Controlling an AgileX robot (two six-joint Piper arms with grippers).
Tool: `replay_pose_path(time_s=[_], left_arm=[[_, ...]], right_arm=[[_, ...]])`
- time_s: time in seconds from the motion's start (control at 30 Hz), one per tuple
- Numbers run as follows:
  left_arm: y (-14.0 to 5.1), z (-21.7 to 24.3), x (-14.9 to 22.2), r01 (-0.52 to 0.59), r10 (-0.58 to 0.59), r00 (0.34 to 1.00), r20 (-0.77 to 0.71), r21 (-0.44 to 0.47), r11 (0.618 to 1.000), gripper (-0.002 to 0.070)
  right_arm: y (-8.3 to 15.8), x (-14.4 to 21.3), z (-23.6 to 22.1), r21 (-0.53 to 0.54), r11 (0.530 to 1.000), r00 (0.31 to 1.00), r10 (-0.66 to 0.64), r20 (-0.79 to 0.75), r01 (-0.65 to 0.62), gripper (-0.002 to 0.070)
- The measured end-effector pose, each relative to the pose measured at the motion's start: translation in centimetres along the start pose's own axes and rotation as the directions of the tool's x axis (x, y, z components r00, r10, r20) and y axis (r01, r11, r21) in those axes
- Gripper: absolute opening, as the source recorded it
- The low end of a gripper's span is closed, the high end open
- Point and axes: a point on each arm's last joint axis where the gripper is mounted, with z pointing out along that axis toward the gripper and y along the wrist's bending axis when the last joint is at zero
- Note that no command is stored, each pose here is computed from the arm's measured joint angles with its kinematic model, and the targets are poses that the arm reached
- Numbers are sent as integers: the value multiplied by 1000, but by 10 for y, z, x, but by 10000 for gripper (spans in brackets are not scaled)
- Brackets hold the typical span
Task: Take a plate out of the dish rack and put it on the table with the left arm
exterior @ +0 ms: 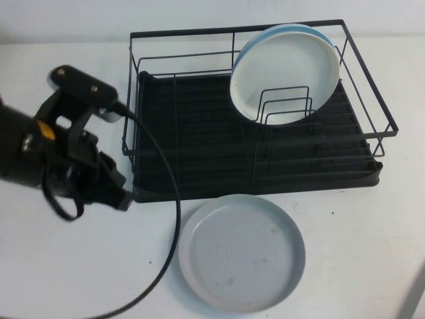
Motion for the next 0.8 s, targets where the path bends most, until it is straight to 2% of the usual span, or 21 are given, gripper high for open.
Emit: replay_pose_path(time_s=[0.3,0.53,0.7,0.8], left_arm=[[-37,-62,66,112,-108,960,257,-2,994,0],[-60,-102,106,112,-118,959,259,38,993,0],[-63,-117,132,51,-42,983,180,-46,998,0],[-64,-123,145,96,-82,984,159,-81,992,0]], right_arm=[[0,0,0,0,1000,1000,0,0,0,-20],[0,0,0,0,1000,1000,0,0,0,-21],[0,0,0,0,1000,1000,0,0,0,-20],[0,0,0,0,1000,1000,0,0,0,-20]])
